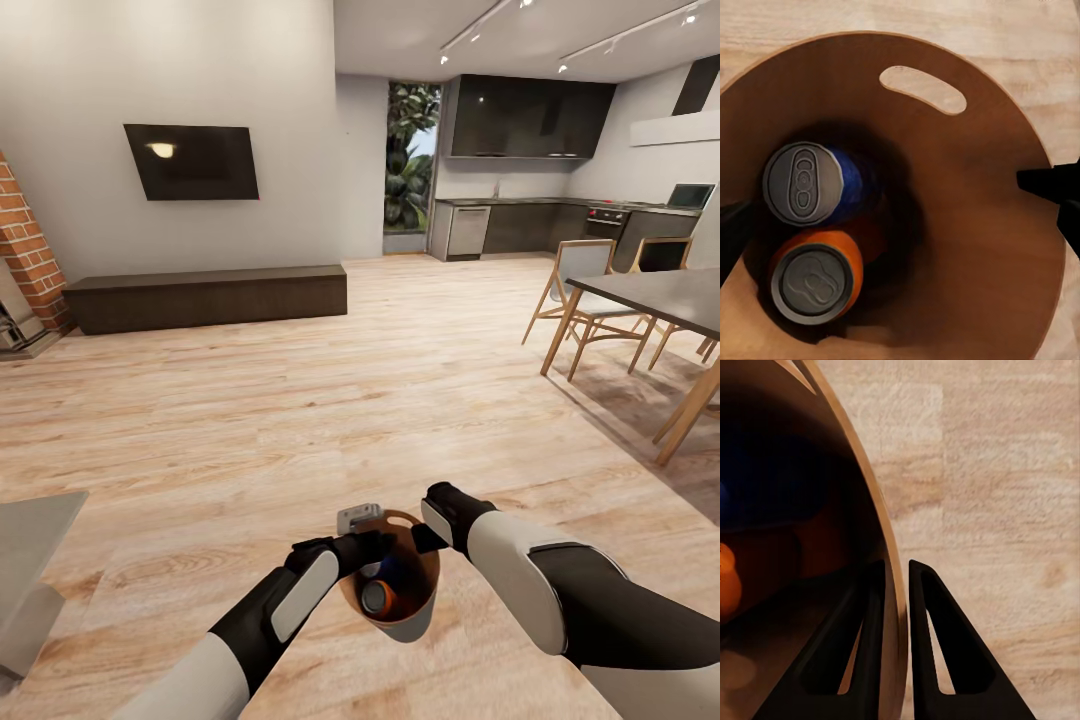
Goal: Put the three can of soda from the living room inside the tash can in the kitchen.
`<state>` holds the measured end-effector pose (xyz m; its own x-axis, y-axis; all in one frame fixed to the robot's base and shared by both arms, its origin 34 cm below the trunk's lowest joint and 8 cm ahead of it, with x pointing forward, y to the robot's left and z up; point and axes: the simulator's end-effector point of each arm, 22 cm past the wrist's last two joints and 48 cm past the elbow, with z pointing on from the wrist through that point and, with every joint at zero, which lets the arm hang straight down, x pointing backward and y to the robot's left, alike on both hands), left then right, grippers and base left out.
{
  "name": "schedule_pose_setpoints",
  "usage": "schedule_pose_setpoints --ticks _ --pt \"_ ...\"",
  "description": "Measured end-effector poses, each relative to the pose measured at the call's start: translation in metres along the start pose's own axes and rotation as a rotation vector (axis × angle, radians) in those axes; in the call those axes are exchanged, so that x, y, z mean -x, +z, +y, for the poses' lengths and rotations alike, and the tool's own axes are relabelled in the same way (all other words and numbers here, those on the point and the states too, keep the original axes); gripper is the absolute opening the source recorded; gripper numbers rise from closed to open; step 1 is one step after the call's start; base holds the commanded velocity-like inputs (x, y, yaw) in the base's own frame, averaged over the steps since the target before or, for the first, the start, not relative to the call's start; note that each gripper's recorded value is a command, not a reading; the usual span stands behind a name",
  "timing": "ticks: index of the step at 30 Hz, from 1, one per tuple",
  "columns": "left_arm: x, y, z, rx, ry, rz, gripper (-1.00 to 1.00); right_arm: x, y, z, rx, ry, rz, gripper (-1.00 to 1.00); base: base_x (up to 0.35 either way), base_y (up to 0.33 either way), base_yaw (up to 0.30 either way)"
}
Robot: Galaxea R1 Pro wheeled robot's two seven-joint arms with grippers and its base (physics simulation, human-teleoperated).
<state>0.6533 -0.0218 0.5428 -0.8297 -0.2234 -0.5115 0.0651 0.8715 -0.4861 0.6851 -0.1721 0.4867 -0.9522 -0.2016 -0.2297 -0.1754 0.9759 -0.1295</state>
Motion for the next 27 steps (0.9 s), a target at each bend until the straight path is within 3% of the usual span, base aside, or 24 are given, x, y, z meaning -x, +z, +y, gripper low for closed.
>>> schedule_pose_setpoints --ticks 4,7,11,16,20,23,27 --pt "0.000 0.000 0.001 0.001 0.001 0.000 1.00 0.002 -0.001 0.000 0.002 0.003 -0.003 -1.00 0.000 0.000 0.000" --pt "0.000 0.000 0.001 0.000 -0.001 0.000 1.00 0.001 0.001 -0.011 0.004 0.035 0.000 -1.00 0.000 0.000 0.000" --pt "0.000 -0.001 0.002 0.000 -0.001 -0.001 1.00 -0.001 0.003 -0.038 -0.053 0.009 0.002 -1.00 0.000 0.000 0.000" --pt "0.001 -0.001 0.001 -0.006 -0.003 -0.003 1.00 -0.008 0.008 -0.074 -0.063 0.086 0.012 -1.00 0.000 0.000 0.000" --pt "0.001 -0.001 0.001 -0.007 -0.004 -0.003 1.00 -0.013 0.009 -0.106 -0.115 0.083 0.020 -1.00 0.000 0.000 0.000" --pt "0.002 -0.001 0.001 -0.007 -0.006 -0.003 1.00 -0.020 0.011 -0.130 -0.116 0.119 0.025 -1.00 0.000 0.000 0.000" --pt "0.001 -0.001 0.001 -0.006 -0.007 -0.002 1.00 -0.032 0.014 -0.161 -0.055 0.162 0.037 -1.00 0.000 0.000 0.000"
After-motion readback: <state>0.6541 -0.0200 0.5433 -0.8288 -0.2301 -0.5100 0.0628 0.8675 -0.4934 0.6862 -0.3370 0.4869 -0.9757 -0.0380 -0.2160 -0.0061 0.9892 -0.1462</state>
